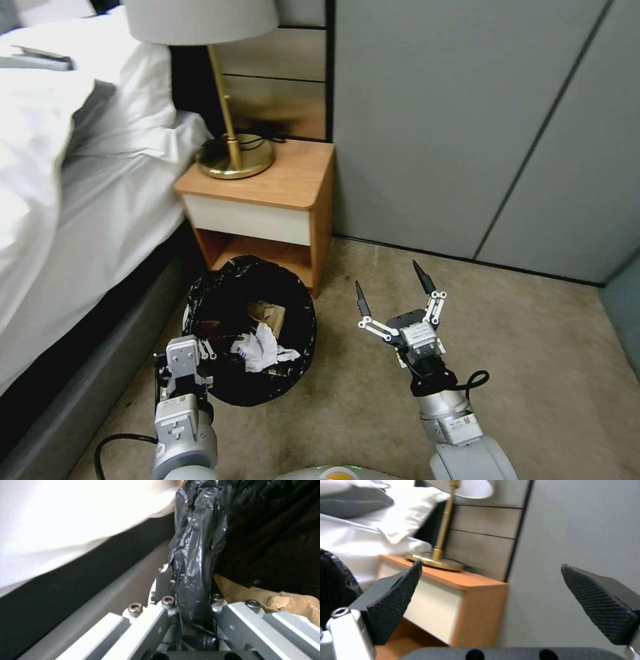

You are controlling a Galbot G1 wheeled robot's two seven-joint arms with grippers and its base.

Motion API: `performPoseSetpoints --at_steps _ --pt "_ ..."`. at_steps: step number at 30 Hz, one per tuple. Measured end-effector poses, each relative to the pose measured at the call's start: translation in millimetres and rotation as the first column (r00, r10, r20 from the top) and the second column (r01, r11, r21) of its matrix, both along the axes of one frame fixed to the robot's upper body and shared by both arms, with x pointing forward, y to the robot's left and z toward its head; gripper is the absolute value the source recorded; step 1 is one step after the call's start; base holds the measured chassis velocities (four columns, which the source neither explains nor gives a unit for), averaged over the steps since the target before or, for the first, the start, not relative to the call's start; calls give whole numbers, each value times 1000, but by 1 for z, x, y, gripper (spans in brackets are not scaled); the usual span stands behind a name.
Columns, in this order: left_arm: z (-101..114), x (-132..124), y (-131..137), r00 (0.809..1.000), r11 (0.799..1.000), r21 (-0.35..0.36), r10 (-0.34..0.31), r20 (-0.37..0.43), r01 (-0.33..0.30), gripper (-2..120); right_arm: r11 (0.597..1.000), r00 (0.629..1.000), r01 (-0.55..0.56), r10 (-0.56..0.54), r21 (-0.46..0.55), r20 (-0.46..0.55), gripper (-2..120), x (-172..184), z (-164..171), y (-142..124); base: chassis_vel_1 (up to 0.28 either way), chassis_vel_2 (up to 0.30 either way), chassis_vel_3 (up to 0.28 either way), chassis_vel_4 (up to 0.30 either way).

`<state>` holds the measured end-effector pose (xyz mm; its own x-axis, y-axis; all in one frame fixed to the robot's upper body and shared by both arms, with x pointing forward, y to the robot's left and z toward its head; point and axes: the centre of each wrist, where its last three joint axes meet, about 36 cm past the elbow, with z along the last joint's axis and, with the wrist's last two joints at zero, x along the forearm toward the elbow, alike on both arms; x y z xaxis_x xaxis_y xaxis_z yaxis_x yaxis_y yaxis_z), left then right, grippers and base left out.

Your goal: Pick up the trash bin, then pick up the garbage from the floor and place it into the trash bin.

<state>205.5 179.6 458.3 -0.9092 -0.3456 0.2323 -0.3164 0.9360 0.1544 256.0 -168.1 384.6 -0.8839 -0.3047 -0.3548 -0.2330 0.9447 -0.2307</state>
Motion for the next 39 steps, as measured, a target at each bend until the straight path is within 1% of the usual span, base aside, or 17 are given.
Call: performPoseSetpoints --at_steps 11,17,19,25,33,39 --pt "4 -1 1 1000 1000 4 1 7 -1 1 999 1000 7 -7 42 -14 100 -3 1 8 123 117 127 130" --pt "5 -2 1 1000 1000 2 4 8 -4 1 999 1000 6 -5 37 -21 100 -2 1 10 131 119 120 117" --pt "6 -2 1 1000 1000 2 5 8 -5 1 1000 1000 -11 12 23 -17 100 -1 -1 11 124 126 131 132" --pt "11 -4 2 1000 1000 -5 1 -14 -2 1 999 999 -36 36 13 -18 100 0 -3 15 118 124 134 129" --pt "9 -9 -3 999 1000 -2 -17 -41 17 1 999 999 -49 49 3 -22 100 0 -5 16 125 130 125 123" --pt "7 -13 -5 999 1000 1 -26 -46 26 1 998 998 -62 62 -6 -26 100 0 -8 17 129 131 120 124"
